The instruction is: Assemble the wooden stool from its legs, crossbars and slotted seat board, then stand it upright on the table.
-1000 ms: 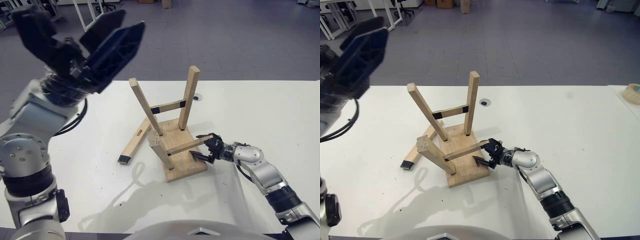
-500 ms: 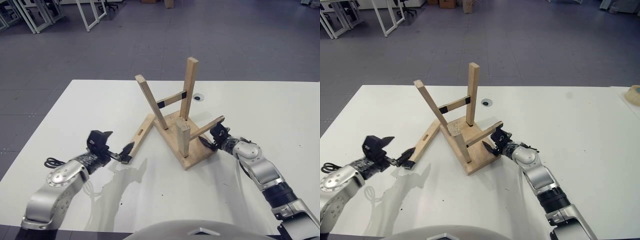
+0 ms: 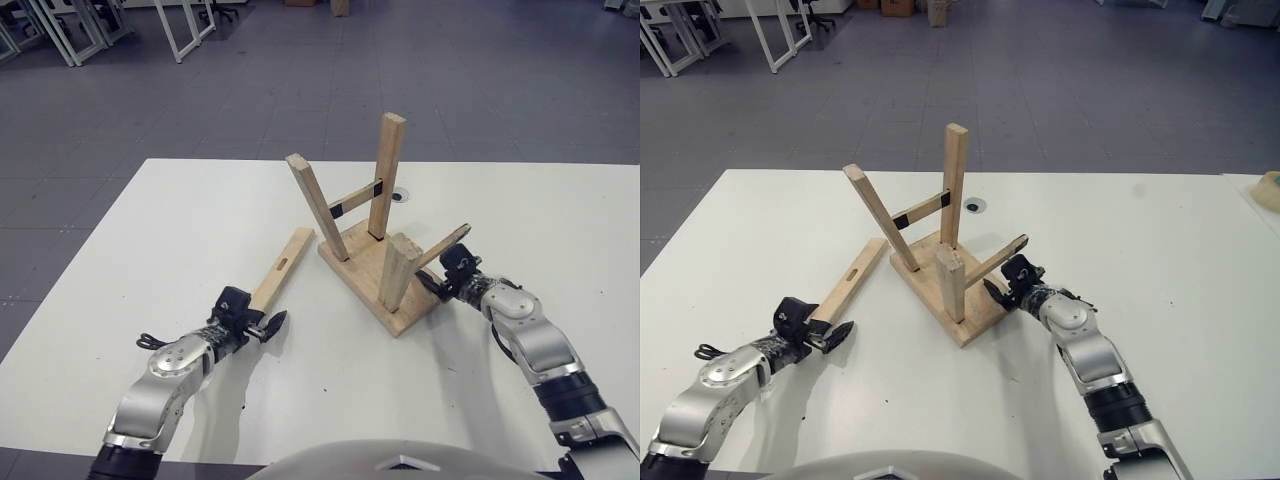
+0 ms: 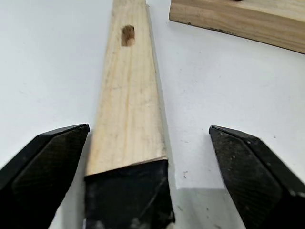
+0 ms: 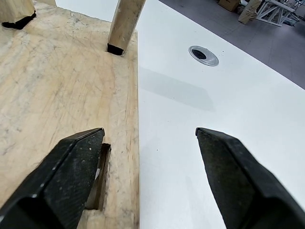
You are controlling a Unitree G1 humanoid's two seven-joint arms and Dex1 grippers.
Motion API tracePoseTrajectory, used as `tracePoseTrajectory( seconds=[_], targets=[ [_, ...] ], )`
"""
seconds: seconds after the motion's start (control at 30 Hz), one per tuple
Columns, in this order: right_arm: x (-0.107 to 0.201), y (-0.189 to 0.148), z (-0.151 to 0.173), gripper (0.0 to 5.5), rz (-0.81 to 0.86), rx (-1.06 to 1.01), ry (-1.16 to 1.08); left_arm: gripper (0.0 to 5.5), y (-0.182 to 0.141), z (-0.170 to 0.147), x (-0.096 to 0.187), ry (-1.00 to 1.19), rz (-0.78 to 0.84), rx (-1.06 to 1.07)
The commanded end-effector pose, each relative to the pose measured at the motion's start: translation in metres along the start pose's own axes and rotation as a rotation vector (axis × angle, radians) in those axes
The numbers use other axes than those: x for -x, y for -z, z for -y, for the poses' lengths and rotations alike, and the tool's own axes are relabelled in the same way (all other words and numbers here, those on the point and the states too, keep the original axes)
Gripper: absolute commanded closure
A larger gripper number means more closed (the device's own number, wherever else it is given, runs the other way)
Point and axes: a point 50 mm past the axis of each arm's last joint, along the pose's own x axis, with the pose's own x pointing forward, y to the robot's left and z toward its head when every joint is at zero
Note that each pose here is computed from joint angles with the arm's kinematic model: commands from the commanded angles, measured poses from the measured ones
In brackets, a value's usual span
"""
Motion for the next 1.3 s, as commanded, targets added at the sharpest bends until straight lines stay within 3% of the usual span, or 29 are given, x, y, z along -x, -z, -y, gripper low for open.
tracePoseTrajectory(
  seconds=[0.03, 0.23, 0.43, 0.57, 0.8, 0.9, 1.13, 1.2, 1.3],
  targets=[
    [0.009, 0.029, -0.005, 1.96, -0.132, -0.069, 0.003, 1.58, 0.010, 0.000, -0.001, -0.007, -0.072, -0.006],
    [0.020, 0.026, 0.010, 1.96, -0.108, -0.086, 0.092, 2.55, 0.002, -0.010, -0.005, -0.131, -0.046, 0.010],
    [0.039, 0.013, 0.034, 1.96, -0.080, -0.163, 0.208, 3.49, -0.032, -0.021, -0.009, -0.260, 0.186, 0.074],
    [0.036, 0.004, 0.035, 1.96, -0.050, -0.248, 0.209, 3.49, -0.056, -0.026, -0.008, -0.287, 0.353, 0.079],
    [0.046, -0.018, 0.033, 1.96, 0.052, -0.307, 0.205, 3.49, -0.145, -0.030, 0.009, -0.289, 0.808, 0.066],
    [0.061, -0.019, 0.047, 1.96, 0.002, -0.257, 0.291, 3.49, -0.184, -0.021, 0.023, -0.246, 0.955, 0.038],
    [0.085, 0.003, 0.097, 1.96, -0.165, -0.245, 0.523, 3.49, -0.228, -0.009, 0.035, -0.178, 1.069, -0.007],
    [0.089, -0.028, 0.124, 1.96, 0.044, -0.288, 0.603, 3.49, -0.239, 0.001, 0.038, -0.083, 1.093, 0.005],
    [0.095, -0.106, 0.145, 1.96, 0.428, -0.347, 0.527, 3.49, -0.249, 0.020, 0.044, 0.120, 1.120, 0.080]
  ],
)
